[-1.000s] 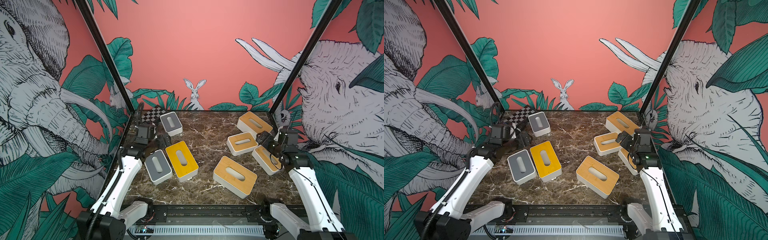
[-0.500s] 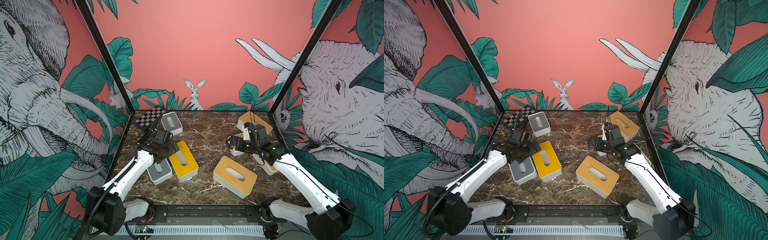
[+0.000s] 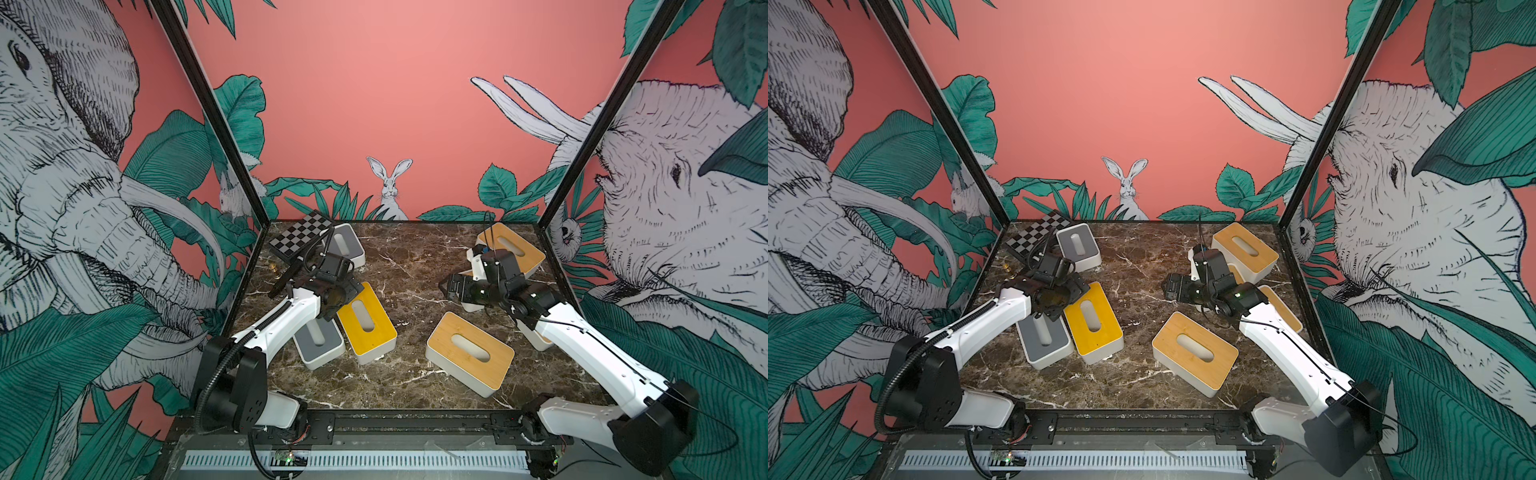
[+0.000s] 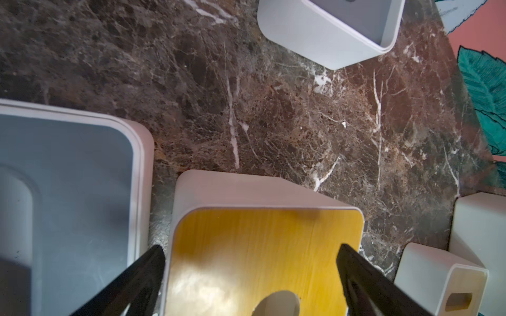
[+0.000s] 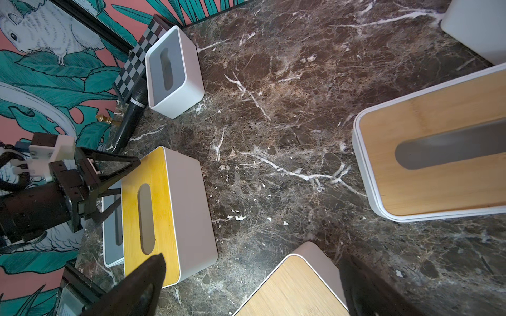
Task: Stack the tissue boxes
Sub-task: Adjust the tissue box at the center of the board.
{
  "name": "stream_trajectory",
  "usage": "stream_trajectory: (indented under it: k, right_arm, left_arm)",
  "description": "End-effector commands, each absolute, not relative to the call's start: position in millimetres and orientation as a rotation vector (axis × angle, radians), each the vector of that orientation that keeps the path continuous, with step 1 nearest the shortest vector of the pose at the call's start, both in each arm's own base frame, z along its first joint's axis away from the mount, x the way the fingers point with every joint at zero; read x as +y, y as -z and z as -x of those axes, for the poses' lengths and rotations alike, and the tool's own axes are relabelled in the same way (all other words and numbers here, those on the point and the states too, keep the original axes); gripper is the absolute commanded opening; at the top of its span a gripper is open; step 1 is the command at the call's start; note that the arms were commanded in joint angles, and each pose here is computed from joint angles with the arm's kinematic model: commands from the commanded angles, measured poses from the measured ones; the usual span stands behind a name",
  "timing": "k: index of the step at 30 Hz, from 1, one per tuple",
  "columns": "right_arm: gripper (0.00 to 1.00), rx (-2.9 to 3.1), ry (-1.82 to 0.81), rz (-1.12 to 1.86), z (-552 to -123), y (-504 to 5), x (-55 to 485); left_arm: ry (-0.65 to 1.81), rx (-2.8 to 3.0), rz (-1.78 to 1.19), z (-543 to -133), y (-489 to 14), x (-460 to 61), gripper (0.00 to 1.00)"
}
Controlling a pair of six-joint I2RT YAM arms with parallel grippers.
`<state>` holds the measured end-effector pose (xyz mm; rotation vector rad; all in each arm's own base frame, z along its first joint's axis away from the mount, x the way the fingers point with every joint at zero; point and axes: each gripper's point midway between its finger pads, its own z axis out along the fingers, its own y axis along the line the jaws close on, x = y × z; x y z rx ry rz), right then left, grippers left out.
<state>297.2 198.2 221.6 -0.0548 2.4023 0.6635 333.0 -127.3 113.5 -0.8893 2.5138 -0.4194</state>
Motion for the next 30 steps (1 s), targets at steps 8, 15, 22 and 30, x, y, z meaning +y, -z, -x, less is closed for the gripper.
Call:
stream_trajectory:
  k: [8,15,22,30]
  right_arm:
    - [0.99,2.354,-0.642,0.081,-299.3,-233.5,195.9]
    - [0.99,2.363,-0.611,0.074,-295.5,-231.9,189.6]
    - [0.99,2.364,-0.6,0.076,-298.3,-230.9,189.5]
    - [0.99,2.389,-0.738,0.305,-311.9,-232.0,232.7]
  left_arm:
    - [0.63,2.458,0.79,-392.6,-139.3,-197.9,0.99]
    - [0.784,2.468,0.711,-428.3,-140.7,-269.7,0.99]
    - [0.981,2.393,0.595,-439.7,-184.9,-309.0,0.99]
    - [0.843,2.237,0.496,-343.1,-279.6,-211.1,0.99]
